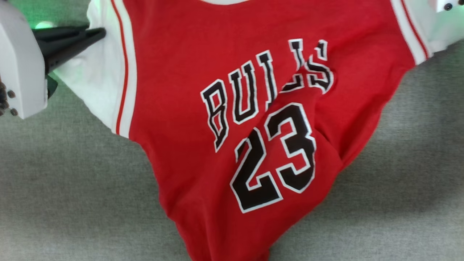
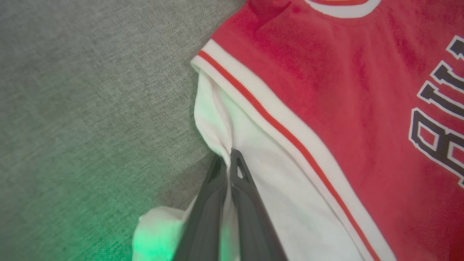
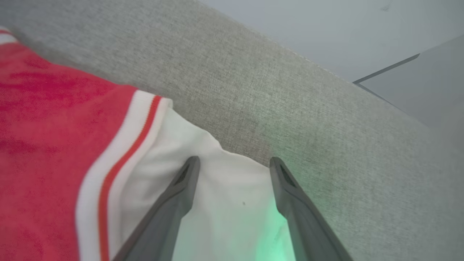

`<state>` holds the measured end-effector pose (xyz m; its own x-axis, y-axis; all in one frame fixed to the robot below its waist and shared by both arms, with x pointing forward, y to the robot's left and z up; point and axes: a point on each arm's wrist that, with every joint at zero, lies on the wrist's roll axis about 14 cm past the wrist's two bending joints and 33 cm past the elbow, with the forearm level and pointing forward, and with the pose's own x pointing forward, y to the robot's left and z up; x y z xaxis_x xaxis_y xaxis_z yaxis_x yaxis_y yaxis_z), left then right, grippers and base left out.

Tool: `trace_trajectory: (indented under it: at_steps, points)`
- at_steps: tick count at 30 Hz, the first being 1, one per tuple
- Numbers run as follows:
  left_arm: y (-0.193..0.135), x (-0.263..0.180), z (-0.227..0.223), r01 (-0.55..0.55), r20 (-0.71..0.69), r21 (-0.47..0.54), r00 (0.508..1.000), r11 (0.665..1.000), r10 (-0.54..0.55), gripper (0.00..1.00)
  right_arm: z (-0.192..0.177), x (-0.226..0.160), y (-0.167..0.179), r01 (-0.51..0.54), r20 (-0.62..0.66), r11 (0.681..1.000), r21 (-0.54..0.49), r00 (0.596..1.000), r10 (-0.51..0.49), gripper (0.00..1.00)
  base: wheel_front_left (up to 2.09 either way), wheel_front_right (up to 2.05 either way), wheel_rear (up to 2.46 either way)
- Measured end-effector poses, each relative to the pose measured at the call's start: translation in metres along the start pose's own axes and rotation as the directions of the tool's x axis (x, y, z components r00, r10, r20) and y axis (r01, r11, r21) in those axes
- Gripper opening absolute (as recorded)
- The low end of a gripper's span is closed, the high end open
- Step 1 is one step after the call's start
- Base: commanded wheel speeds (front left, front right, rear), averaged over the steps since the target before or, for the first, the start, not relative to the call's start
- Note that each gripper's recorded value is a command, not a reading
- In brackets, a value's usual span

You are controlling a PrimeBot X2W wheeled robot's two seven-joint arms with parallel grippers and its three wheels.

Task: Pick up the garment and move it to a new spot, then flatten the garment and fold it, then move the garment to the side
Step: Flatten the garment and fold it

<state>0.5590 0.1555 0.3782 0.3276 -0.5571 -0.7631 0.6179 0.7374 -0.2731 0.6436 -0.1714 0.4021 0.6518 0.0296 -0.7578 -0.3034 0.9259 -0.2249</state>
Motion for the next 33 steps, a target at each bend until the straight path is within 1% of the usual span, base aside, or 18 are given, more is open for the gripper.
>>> trace_trajectory:
  at_steps: [5, 8, 9, 10, 11, 13, 18, 23, 26, 28, 30, 32, 33]
  points:
    - [0.004, 0.004, -0.004, 0.002, 0.001, -0.005, 1.0, 1.0, -0.002, 0.0, -0.003, 0.016, 0.018, -0.077, -0.023, 0.997, 0.006, 0.997, 0.078, 1.0, 0.0, 0.0, 0.0]
    - [0.005, 0.005, -0.005, 0.004, 0.001, -0.006, 1.0, 1.0, -0.004, 0.0, -0.005, 0.018, 0.022, -0.106, -0.032, 0.994, 0.014, 0.994, 0.106, 1.0, 0.0, 0.0, 0.0]
    - [0.005, 0.006, -0.004, 0.006, 0.001, -0.004, 1.0, 1.0, -0.006, 0.0, -0.006, 0.018, 0.022, -0.111, -0.039, 0.994, 0.013, 0.993, 0.112, 0.93, 0.0, 0.0, 0.0]
    - [0.005, 0.007, -0.004, 0.007, 0.002, -0.004, 1.0, 1.0, -0.007, 0.0, -0.007, 0.017, 0.021, -0.114, -0.043, 0.993, 0.014, 0.992, 0.115, 0.51, 0.0, 0.0, 0.0]
    - [0.004, 0.007, -0.004, 0.009, 0.002, -0.003, 1.0, 1.0, -0.009, 0.0, -0.008, 0.017, 0.021, -0.117, -0.052, 0.993, 0.016, 0.992, 0.118, 0.45, 0.0, 0.0, 0.0]
    - [0.004, 0.008, -0.003, 0.013, 0.003, -0.007, 1.0, 1.0, -0.013, 0.0, -0.01, 0.016, 0.021, -0.123, -0.067, 0.992, 0.018, 0.99, 0.124, 0.0, 0.0, 0.0, 0.0]
    - [0.003, 0.008, 0.0, 0.019, 0.028, -0.021, 0.999, 1.0, -0.018, 0.0, -0.006, 0.015, 0.025, -0.133, -0.027, 0.991, 0.028, 0.991, 0.134, 0.0, 0.0, 0.0, 0.0]
    - [0.0, 0.003, 0.012, 0.032, 0.12, -0.071, 0.993, 0.997, -0.023, 0.0, 0.003, 0.009, 0.021, -0.121, 0.063, 0.991, 0.056, 0.991, 0.117, 0.0, 0.0, 0.0, 0.0]
    - [-0.005, -0.004, 0.023, 0.039, 0.199, -0.095, 0.98, 0.995, -0.019, 0.0, 0.015, -0.002, 0.011, -0.089, 0.148, 0.994, 0.066, 0.986, 0.079, 0.0, 0.0, 0.0, 0.0]
    - [-0.006, -0.01, 0.034, 0.044, 0.26, -0.126, 0.966, 0.991, -0.01, 0.0, 0.032, -0.015, -0.004, -0.066, 0.234, 0.992, 0.103, 0.972, 0.04, 0.0, 0.0, 0.0, 0.0]
    - [-0.005, -0.022, 0.047, 0.028, 0.322, -0.124, 0.947, 0.992, 0.013, 0.0, 0.047, -0.03, -0.019, -0.039, 0.303, 0.989, 0.143, 0.953, -0.006, 0.0, 0.0, 0.0, 0.0]
    - [0.001, -0.04, 0.068, -0.001, 0.408, -0.119, 0.911, 0.993, 0.05, 0.0, 0.063, -0.047, -0.033, -0.019, 0.382, 0.982, 0.19, 0.923, -0.056, 0.0, 0.0, 0.0, 0.0]
    - [0.006, -0.049, 0.076, -0.021, 0.445, -0.12, 0.893, 0.993, 0.073, 0.0, 0.072, -0.056, -0.041, -0.011, 0.426, 0.976, 0.219, 0.901, -0.086, 0.0, 0.0, 0.0, 0.0]
